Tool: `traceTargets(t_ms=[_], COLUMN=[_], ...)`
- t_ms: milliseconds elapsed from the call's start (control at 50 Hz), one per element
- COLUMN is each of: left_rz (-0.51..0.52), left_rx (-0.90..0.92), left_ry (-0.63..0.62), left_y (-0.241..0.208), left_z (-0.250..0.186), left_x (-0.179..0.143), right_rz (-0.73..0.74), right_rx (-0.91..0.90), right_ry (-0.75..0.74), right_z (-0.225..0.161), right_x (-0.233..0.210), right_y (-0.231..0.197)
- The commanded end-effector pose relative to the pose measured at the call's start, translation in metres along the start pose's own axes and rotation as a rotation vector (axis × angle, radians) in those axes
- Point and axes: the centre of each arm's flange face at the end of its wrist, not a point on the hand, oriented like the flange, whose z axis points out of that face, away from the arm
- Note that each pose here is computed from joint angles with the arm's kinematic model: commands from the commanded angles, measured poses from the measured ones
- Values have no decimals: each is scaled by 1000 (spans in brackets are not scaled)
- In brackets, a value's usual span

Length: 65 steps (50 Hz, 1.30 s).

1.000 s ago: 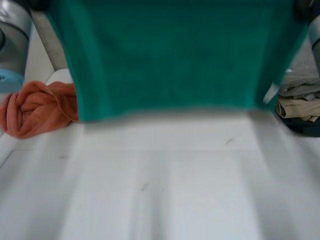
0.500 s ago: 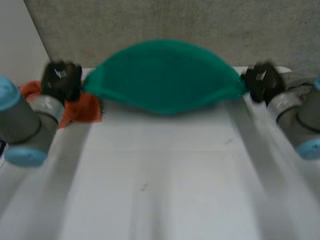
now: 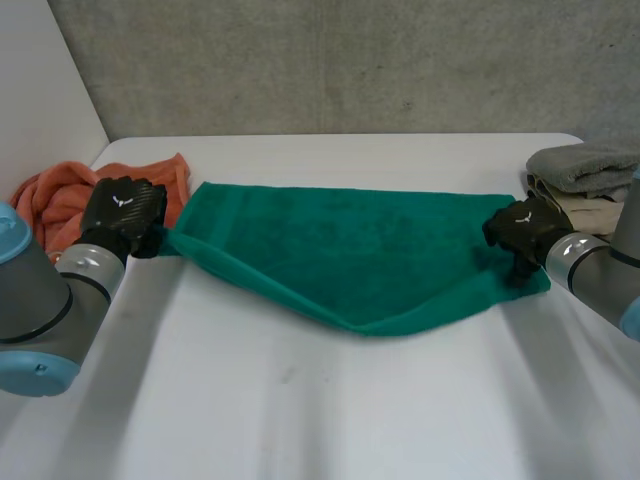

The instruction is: Fold the laundry.

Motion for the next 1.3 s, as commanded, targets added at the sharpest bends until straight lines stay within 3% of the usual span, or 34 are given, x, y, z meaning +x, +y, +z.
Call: traceTargets(t_ms=[20, 120, 260, 420, 520, 620, 700, 960, 1300], left_rz=[-10, 0, 77, 172, 210, 252, 260, 330, 331], left_rx=[-19, -63, -288, -567, -585, -463, -367, -252, -115], left_ry=[9, 31, 129, 364, 463, 411, 333, 168, 57], left_y=[3, 4, -2, -11, -19, -23, -17, -5, -10], left_z=[-2, -8, -60, -140, -162, -137, -93, 16, 73], left_x=[2, 5, 4, 5, 10, 9, 10, 32, 50], right_rz=[-40, -37, -14, -128, -134, -96, -60, 5, -9], right_rx=[-84, -104, -157, -367, -360, -262, -153, -2, -15], right_ry=[-54, -43, -72, -314, -306, -207, -79, 236, 406], right_z=[0, -5, -49, -113, -116, -99, -71, -4, 41], right_x=[-1, 4, 18, 16, 16, 21, 23, 40, 33], right_y=[12, 10, 2, 22, 26, 24, 21, 21, 34])
